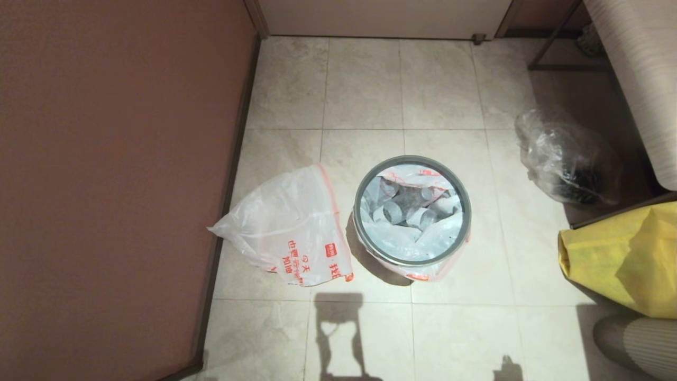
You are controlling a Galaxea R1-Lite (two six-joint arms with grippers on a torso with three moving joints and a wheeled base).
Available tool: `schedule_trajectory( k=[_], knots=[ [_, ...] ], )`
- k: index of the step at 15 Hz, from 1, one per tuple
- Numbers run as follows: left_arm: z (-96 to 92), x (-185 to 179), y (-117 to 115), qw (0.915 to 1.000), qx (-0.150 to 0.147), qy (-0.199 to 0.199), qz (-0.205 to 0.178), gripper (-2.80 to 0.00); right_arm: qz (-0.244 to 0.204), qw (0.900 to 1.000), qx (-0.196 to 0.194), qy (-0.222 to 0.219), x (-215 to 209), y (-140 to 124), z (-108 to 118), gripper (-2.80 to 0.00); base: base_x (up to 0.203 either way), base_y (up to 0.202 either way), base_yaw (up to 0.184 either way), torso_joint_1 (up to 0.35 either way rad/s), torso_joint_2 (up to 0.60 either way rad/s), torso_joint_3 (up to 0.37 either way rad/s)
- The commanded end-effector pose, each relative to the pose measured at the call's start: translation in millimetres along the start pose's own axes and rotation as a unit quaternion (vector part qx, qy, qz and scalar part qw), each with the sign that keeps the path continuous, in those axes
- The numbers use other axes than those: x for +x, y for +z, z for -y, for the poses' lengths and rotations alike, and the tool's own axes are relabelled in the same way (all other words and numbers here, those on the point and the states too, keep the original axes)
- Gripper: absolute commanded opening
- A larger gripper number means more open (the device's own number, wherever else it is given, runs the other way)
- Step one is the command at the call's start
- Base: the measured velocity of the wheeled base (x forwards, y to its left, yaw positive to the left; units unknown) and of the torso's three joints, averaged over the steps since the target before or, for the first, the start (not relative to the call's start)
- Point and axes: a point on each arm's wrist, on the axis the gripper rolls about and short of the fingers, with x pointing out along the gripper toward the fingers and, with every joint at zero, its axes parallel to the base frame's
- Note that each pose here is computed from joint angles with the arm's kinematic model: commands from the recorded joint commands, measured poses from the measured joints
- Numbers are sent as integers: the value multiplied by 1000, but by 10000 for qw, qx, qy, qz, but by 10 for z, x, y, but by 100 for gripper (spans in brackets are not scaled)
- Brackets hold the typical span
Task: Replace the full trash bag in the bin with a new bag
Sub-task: Place the trash can ring on the floor
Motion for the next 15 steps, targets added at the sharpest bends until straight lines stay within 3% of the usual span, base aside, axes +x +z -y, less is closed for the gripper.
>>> schedule_trajectory(
  k=[1, 15],
  knots=[
    [0, 1, -1, 10000, 1, 1, -10, -280, 1, 10000, 1, 2, 1, 1, 0, -280, 0, 0, 0, 0, 0, 0],
    [0, 1, 1, 10000, 1, 1, -3, -280, 1, 10000, 1, 2, 1, 1, 0, -280, 0, 0, 0, 0, 0, 0]
  ],
)
